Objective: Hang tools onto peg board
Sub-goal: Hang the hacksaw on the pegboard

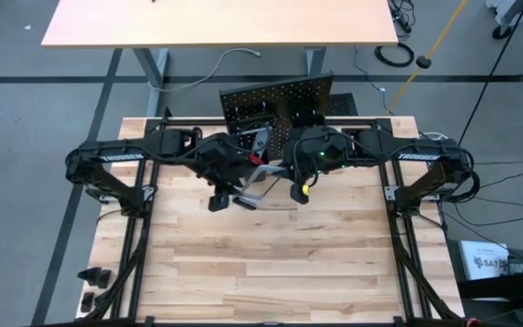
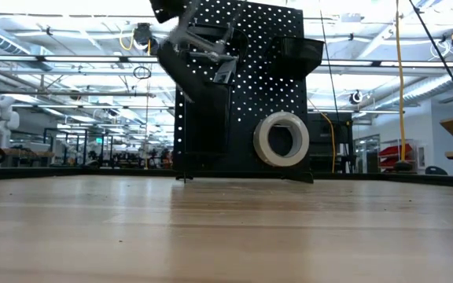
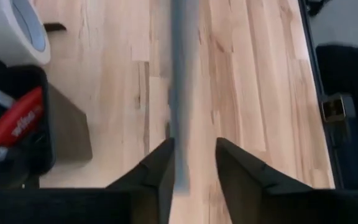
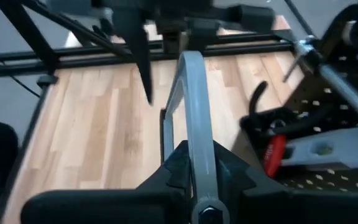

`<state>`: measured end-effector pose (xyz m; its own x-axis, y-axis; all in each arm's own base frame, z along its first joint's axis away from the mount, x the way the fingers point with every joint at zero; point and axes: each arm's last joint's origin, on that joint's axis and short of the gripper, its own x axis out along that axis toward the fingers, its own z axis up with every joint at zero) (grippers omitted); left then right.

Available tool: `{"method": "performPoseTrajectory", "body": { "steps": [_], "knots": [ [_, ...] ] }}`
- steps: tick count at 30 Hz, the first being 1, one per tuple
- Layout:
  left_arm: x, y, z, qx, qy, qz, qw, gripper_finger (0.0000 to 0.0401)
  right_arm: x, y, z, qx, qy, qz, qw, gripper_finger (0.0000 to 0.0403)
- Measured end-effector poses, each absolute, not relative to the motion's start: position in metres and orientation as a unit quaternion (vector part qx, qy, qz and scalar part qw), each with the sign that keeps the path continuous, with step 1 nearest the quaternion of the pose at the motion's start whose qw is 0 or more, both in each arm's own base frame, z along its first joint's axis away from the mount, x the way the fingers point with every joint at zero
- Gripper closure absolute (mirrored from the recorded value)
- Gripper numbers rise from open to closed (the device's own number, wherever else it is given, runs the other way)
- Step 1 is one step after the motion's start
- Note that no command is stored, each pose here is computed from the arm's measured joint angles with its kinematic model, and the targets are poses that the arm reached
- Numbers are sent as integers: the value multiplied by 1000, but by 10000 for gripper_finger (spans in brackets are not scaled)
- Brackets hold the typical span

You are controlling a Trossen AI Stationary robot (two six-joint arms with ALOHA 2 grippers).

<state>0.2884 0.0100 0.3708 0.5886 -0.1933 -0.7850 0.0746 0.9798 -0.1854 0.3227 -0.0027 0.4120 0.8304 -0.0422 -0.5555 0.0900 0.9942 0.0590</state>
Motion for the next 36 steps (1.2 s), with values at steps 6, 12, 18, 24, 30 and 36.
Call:
{"method": "performPoseTrajectory", "body": {
  "steps": [6, 12, 18, 24, 30, 36],
  "knots": [
    [260, 10, 384, -35, 459, -61, 886, 257, 302, -1, 425, -6, 285, -80, 955, 376],
    [210, 8, 417, -21, 371, -46, 927, 256, 273, 7, 444, -9, 230, -74, 970, 376],
    [160, -1, 430, -23, 194, -55, 979, 256, 236, 13, 444, -11, 89, -55, 994, 376],
    [148, -6, 403, 0, 36, -72, 997, 256, 219, 7, 408, 9, -133, -31, 991, 376],
    [157, -3, 370, 8, -44, -31, 999, 256, 222, -4, 371, 39, -221, -22, 974, 376],
    [166, 1, 351, -9, -41, -4, 999, 256, 230, -4, 366, 42, -229, -7, 972, 376]
  ]
}}
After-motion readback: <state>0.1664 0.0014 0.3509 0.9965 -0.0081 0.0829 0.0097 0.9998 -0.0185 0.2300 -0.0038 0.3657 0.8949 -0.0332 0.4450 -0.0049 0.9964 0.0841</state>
